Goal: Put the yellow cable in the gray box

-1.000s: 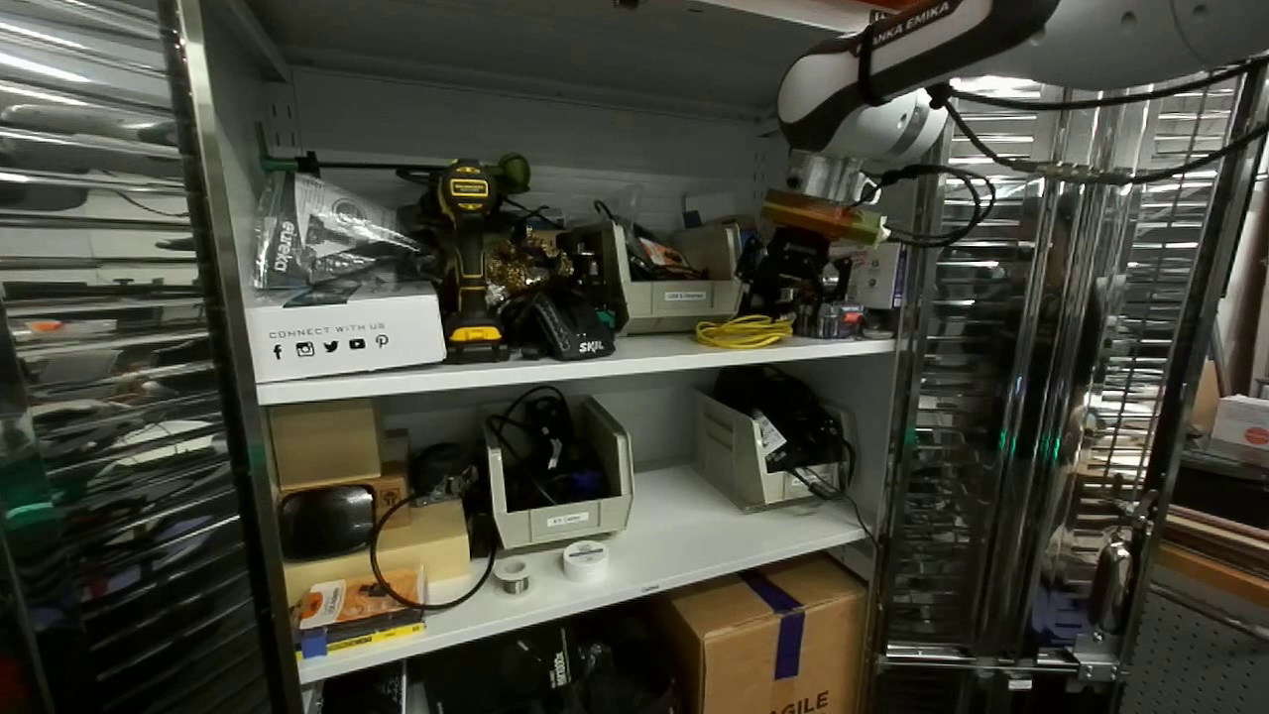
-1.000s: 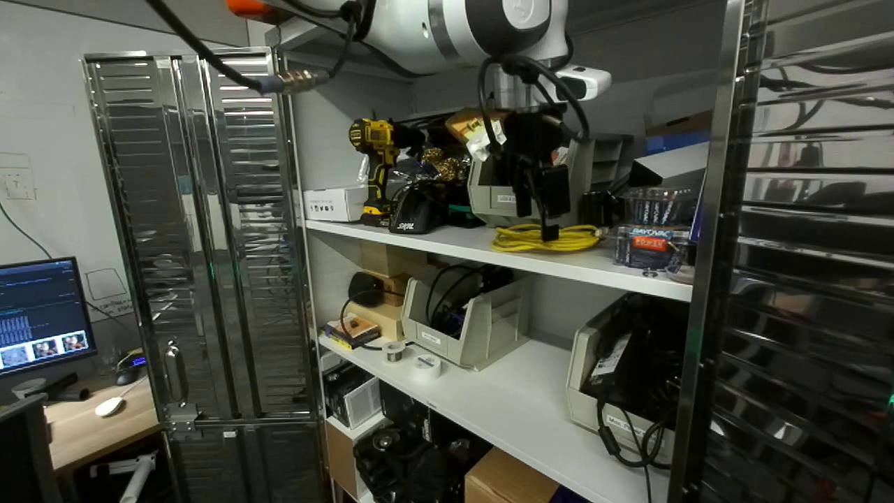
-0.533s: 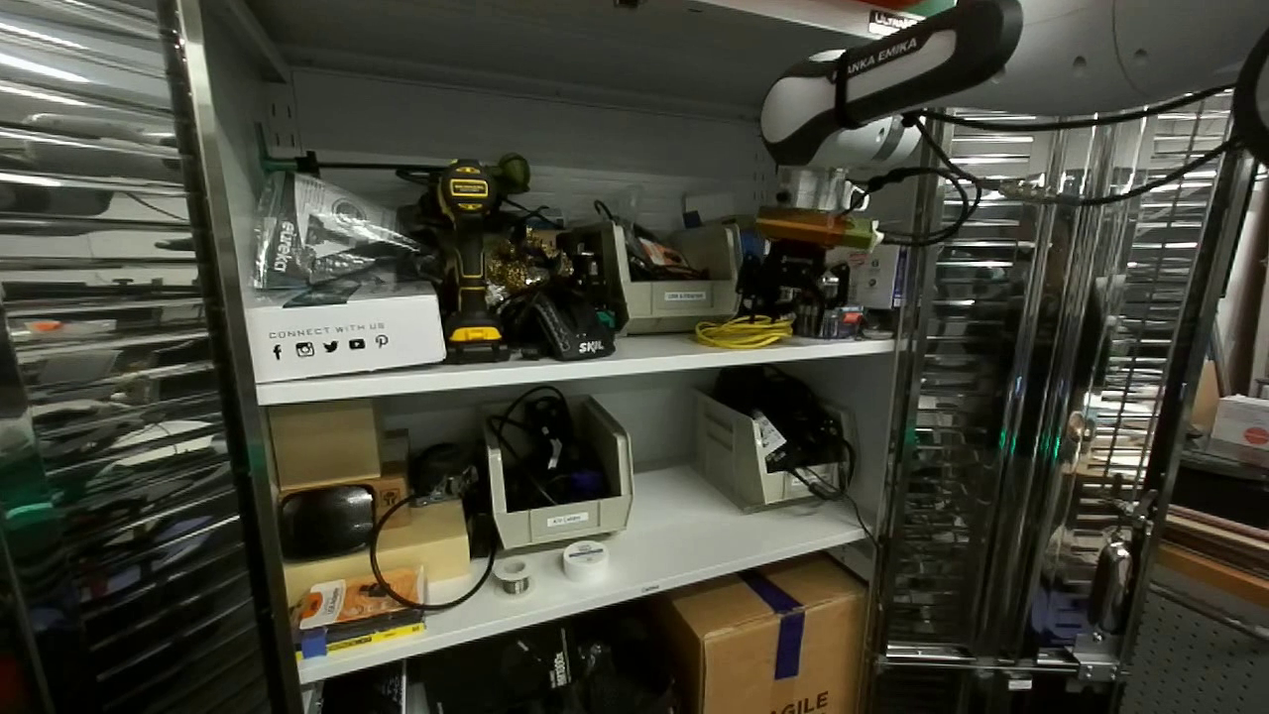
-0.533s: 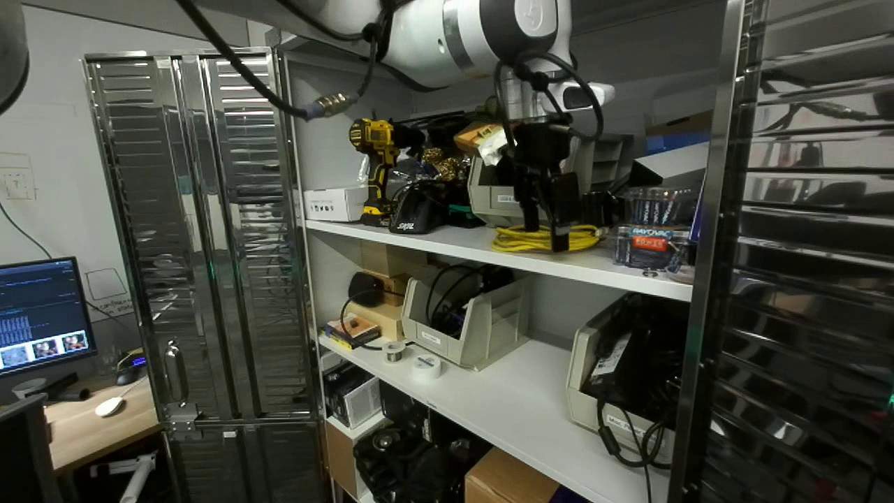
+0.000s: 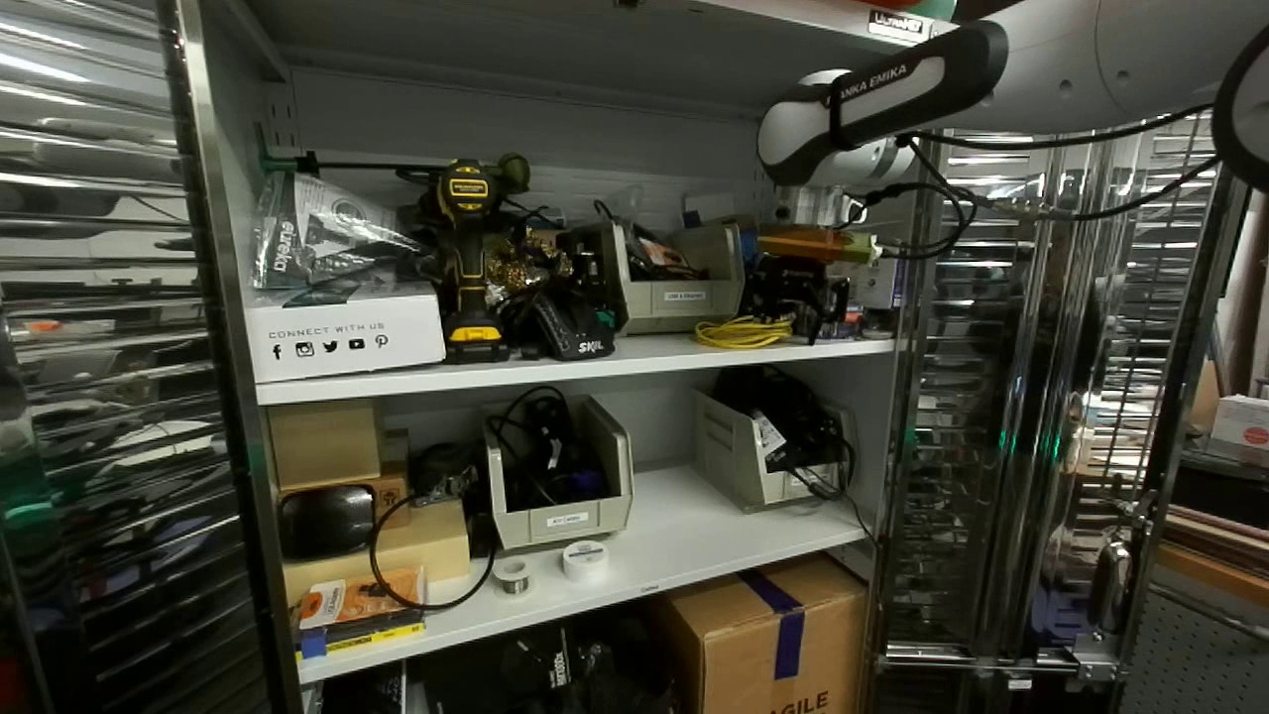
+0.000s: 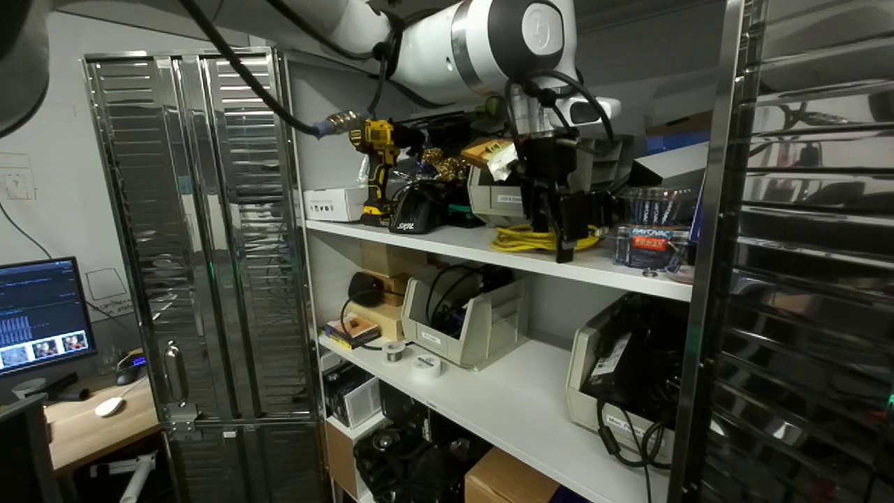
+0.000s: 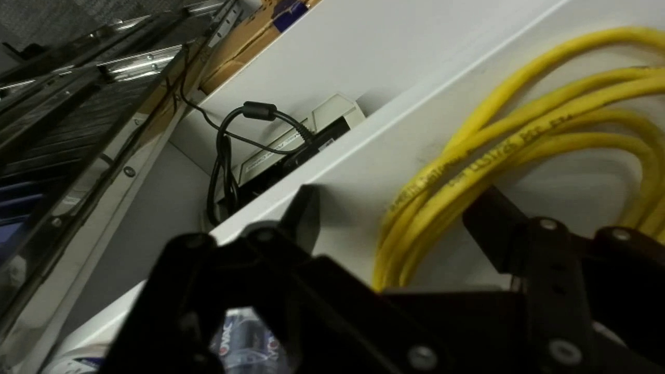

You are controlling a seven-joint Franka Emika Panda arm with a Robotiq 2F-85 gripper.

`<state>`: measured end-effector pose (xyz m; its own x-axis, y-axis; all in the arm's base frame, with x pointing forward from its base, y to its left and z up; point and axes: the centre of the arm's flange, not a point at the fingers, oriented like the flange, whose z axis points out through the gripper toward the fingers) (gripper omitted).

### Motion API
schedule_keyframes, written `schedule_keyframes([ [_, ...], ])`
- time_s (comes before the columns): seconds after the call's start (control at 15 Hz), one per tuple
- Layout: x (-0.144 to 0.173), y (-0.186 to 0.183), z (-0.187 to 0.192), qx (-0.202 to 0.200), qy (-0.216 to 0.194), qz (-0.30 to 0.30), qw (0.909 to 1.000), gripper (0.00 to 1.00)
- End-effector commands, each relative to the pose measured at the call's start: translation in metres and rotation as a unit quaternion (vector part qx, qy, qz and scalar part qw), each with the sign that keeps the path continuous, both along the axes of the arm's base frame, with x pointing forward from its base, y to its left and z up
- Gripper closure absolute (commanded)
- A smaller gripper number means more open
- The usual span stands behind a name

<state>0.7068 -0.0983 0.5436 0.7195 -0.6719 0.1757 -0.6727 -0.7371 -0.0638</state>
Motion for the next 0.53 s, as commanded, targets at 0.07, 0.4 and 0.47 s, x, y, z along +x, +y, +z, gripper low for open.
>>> schedule_keyframes([
  [0.07, -0.017, 0.014, 0.003, -0.012, -0.018, 0.006, 0.9997, 0.64],
  [0.4, -0.042, 0.028, -0.005, -0.051, -0.013, 0.023, 0.9984, 0.98],
  [0.47, -0.051, 0.034, -0.007, -0.061, -0.017, 0.029, 0.9976, 1.0],
])
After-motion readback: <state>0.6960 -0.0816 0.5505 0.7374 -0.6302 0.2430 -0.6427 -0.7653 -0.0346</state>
